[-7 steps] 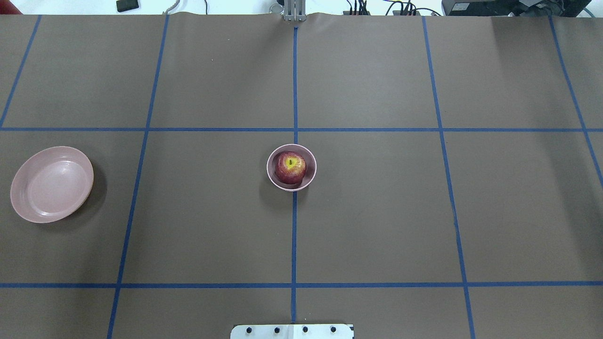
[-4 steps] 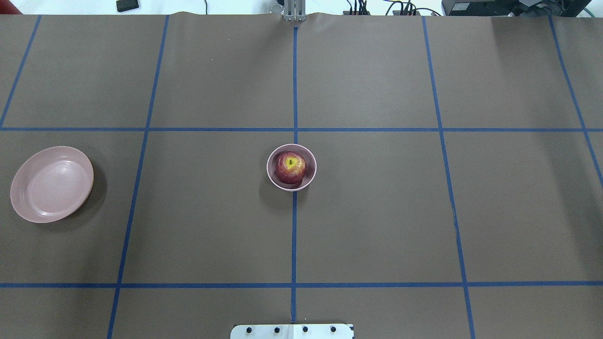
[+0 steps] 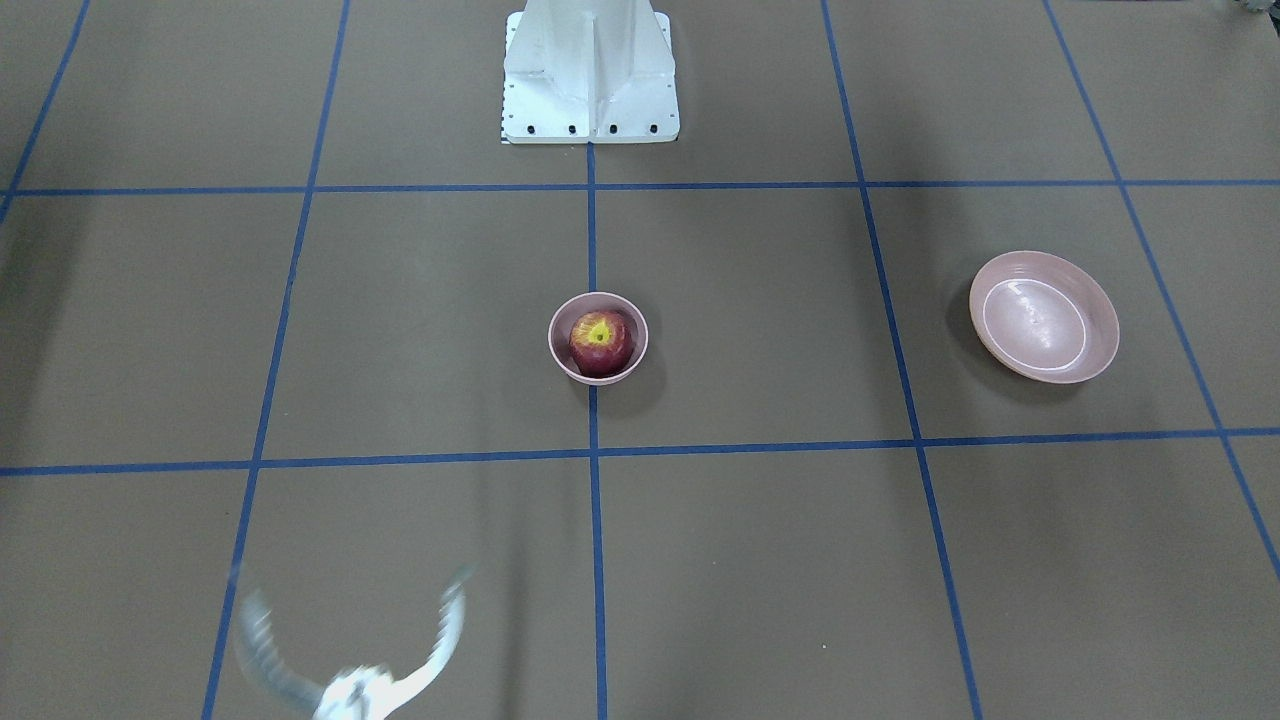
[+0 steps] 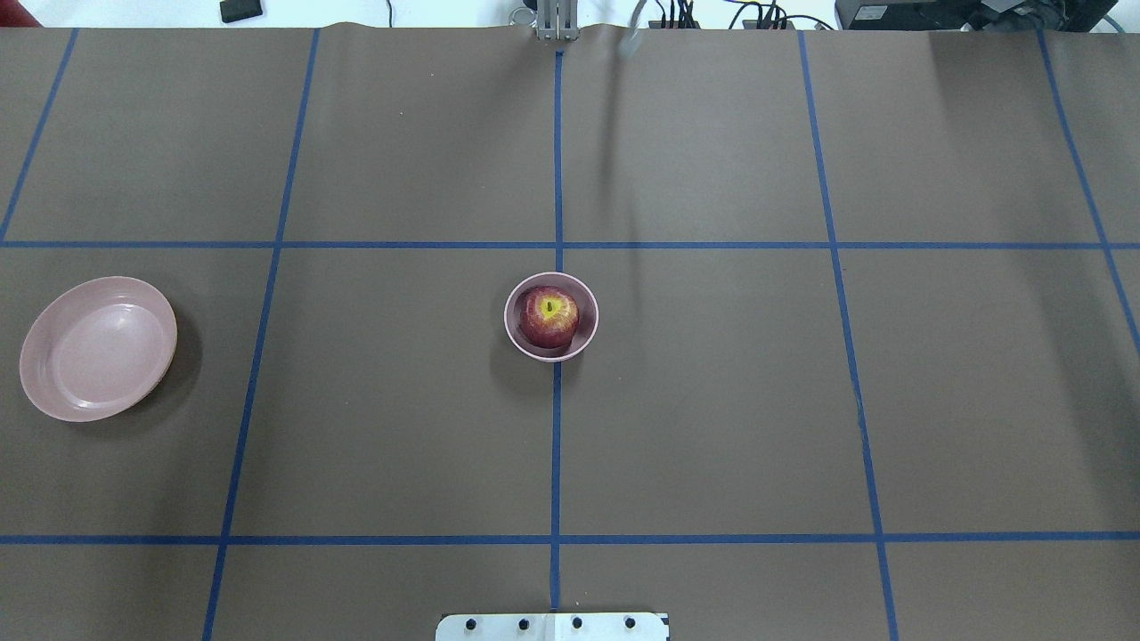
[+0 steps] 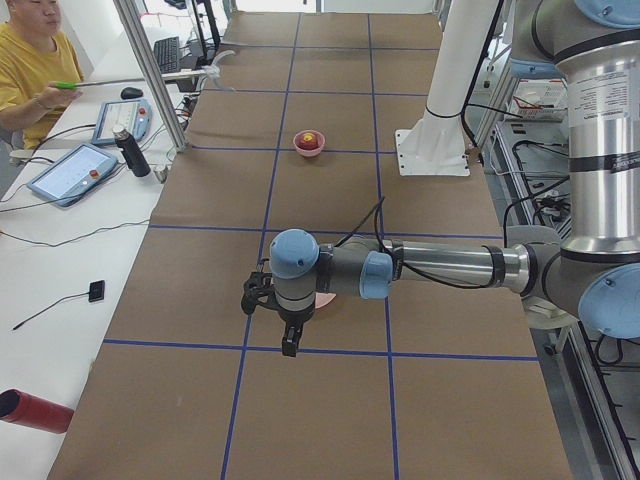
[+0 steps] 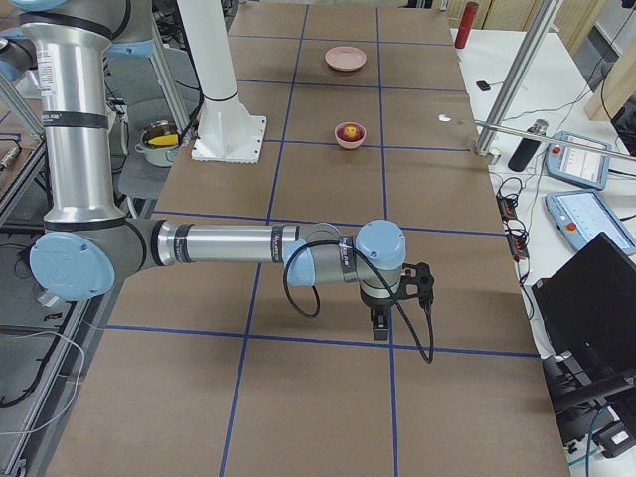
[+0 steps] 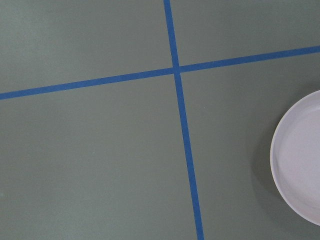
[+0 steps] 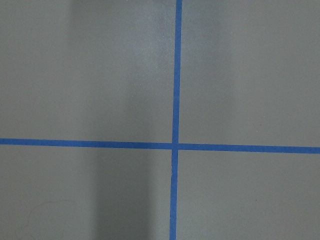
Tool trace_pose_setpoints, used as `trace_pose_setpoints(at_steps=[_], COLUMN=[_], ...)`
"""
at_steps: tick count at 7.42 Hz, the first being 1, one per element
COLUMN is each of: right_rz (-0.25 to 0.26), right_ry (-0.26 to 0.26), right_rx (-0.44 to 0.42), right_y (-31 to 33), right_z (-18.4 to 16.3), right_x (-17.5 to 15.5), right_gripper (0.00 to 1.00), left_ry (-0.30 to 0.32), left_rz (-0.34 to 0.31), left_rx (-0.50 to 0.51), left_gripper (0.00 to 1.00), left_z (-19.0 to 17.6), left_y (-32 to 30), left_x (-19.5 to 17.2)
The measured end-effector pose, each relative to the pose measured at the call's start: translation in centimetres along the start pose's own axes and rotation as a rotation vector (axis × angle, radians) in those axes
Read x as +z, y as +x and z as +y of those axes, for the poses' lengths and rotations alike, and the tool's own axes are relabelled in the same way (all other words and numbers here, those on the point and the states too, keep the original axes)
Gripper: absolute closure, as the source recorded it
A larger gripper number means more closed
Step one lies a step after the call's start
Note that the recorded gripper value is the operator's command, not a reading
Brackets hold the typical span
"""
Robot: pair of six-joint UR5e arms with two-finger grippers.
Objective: Move apple from plate to bowl
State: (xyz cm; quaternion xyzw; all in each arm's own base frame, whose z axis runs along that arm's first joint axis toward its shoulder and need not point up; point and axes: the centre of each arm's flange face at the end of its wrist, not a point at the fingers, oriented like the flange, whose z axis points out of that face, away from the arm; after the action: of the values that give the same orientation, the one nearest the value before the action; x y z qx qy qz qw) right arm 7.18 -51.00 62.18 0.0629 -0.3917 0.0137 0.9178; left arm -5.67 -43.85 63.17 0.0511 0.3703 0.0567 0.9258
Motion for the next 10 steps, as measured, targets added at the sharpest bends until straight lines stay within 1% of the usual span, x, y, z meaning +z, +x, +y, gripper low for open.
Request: trace_pose_setpoints(at_steps=[10], right_rz=[-0.001], right_ry=[-0.018], right_rx=[-0.013], right_y=[-0.74], right_z=[-0.05], right_x=[0.93], right_gripper=[0.0], left_ry=[0.002], left_rz=[0.0], left_rx=[0.002], left_gripper=[0.02], left_z=[-0.03], left_y=[0.09], left_x=[-0.1])
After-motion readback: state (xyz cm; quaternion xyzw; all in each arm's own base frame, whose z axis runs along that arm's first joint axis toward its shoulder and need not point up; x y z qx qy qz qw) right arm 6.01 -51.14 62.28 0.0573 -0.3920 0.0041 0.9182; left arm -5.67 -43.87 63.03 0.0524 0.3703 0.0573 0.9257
